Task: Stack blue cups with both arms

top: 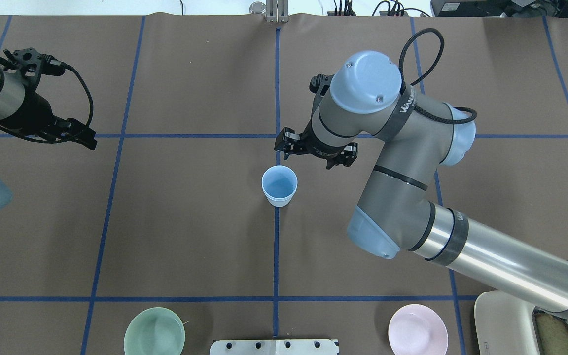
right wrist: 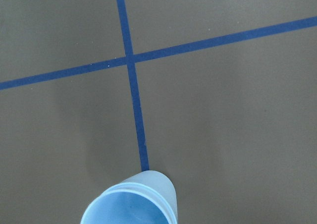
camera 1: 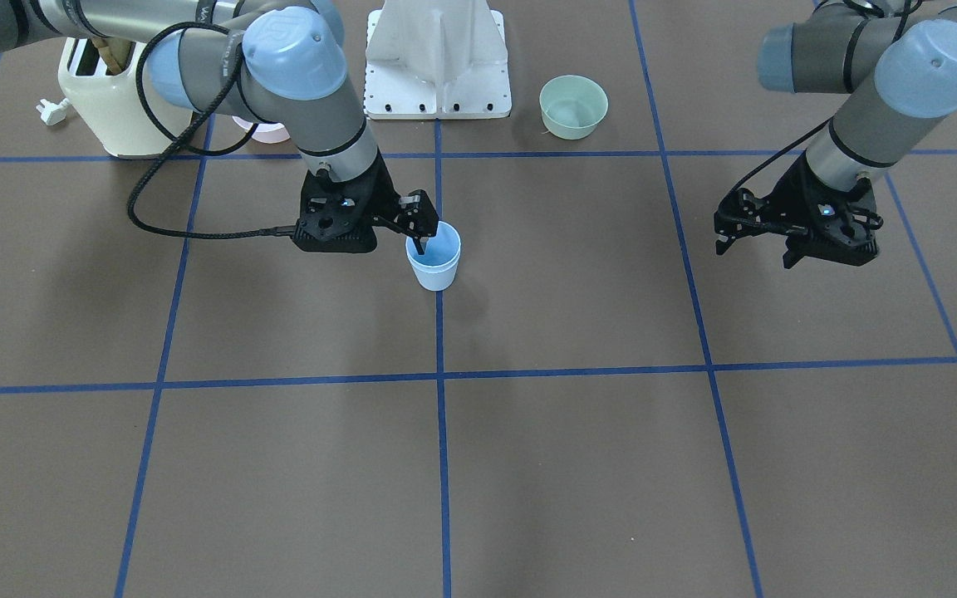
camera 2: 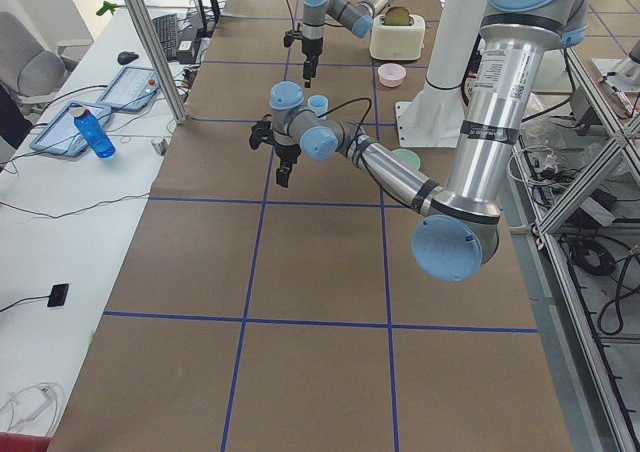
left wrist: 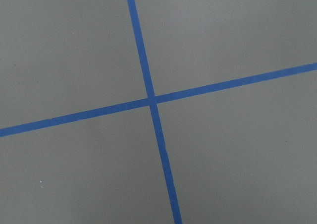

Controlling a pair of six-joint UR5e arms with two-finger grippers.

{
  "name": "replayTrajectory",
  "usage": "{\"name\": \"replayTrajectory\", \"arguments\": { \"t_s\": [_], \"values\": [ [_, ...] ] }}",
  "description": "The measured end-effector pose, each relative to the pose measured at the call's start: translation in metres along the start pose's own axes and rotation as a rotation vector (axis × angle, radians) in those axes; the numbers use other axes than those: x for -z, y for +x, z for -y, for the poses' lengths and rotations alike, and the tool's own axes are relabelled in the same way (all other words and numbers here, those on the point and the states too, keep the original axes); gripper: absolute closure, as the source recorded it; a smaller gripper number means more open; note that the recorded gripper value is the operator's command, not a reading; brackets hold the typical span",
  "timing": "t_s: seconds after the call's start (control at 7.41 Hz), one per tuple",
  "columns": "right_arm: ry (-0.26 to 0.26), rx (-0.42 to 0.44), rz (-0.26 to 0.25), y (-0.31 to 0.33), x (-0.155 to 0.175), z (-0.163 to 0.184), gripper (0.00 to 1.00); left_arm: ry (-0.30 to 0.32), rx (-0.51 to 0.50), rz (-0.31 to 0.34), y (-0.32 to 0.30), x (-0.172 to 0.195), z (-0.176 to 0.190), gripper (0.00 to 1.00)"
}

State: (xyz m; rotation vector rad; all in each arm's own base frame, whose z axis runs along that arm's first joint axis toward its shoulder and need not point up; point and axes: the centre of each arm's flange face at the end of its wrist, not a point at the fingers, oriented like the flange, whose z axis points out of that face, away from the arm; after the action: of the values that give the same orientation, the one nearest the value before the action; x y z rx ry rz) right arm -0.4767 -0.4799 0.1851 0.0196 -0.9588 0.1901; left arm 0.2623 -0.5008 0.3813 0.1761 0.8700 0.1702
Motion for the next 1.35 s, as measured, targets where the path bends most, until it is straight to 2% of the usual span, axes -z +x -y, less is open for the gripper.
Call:
{"name": "replayTrajectory", "arguments": {
  "t_s": [0.13,0.4,0.67,0.81,1.08,1.35],
  "values": [
    [0.010,0.036,-0.004,0.025,0.017,0.033,0.00,0.002,-0.003,0.000,-0.001,0.002,0.001,0.02],
    [0.021,0.164,-0.028,0.106,0.054,0.102,0.00,0.019,-0.025,0.008,-0.018,0.013,0.006,0.02],
    [0.021,0.260,-0.047,0.201,0.092,0.159,0.00,0.039,-0.068,0.044,-0.064,0.032,0.013,0.02],
    [0.023,0.305,-0.075,0.254,0.104,0.185,0.00,0.039,-0.089,0.056,-0.099,0.041,0.014,0.02],
    [0.025,0.361,-0.132,0.350,0.124,0.226,0.00,0.031,-0.110,0.060,-0.168,0.057,0.014,0.02],
    [0.016,0.373,-0.153,0.421,0.142,0.250,0.00,0.030,-0.095,0.072,-0.208,0.063,0.013,0.02]
  ]
}}
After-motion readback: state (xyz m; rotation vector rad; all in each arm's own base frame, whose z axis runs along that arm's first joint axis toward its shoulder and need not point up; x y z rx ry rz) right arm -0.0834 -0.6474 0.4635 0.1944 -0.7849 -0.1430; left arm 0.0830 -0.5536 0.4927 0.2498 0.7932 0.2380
